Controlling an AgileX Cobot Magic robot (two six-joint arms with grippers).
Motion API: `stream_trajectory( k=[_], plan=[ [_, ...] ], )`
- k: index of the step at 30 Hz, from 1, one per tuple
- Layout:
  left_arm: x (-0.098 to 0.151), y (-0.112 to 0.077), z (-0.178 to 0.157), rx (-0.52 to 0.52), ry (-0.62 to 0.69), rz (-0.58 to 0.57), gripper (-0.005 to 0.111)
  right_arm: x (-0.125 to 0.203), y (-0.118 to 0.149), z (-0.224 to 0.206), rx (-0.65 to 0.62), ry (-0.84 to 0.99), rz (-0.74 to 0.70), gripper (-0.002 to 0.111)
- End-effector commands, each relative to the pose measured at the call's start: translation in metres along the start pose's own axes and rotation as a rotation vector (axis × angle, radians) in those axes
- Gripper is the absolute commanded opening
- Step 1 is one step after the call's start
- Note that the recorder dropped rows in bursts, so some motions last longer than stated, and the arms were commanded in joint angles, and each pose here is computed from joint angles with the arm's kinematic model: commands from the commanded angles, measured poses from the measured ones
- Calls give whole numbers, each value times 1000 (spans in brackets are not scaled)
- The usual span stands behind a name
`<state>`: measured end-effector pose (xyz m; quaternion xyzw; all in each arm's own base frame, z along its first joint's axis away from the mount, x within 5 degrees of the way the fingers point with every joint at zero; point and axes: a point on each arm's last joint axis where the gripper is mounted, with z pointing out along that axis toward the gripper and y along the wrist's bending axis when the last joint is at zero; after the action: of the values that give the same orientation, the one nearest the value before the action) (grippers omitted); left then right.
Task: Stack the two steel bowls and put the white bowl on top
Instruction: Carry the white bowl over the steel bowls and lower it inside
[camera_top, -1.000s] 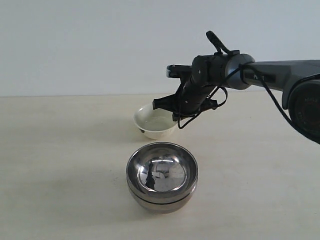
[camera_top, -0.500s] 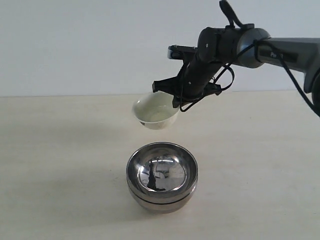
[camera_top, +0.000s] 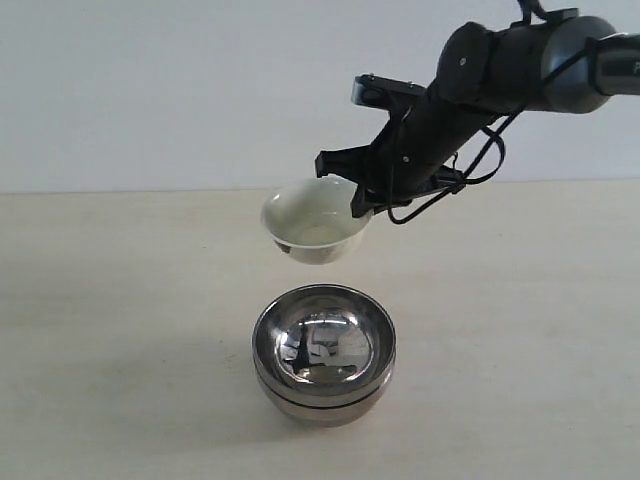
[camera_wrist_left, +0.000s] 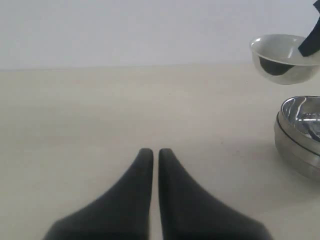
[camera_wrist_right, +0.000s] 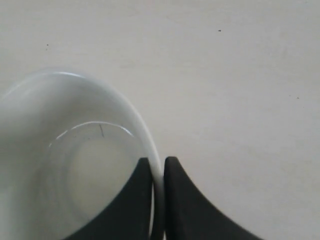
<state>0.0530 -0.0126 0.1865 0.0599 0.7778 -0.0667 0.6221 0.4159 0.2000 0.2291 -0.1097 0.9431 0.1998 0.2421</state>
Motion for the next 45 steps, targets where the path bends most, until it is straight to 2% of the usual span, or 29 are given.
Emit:
stream_trajectory(
  k=[1, 10, 20, 27, 33, 45],
  plan=[
    [1, 0, 0, -3, 0, -6, 4, 7, 2, -39, -7, -54, -10, 0],
    [1, 0, 0, -3, 0, -6, 4, 57, 8, -93, -56, -63, -1, 0],
    [1, 0, 0, -3, 0, -6, 4, 101, 5, -93, -104, -17, -1, 0],
    [1, 0, 0, -3, 0, -6, 4, 104, 26, -88, -125, -53, -44, 0],
    [1, 0, 0, -3, 0, -6, 4, 106, 26, -83, -126, -29, -36, 0],
    [1, 0, 0, -3, 0, -6, 4, 111, 21, -48, -95, 24, -25, 0]
  ],
)
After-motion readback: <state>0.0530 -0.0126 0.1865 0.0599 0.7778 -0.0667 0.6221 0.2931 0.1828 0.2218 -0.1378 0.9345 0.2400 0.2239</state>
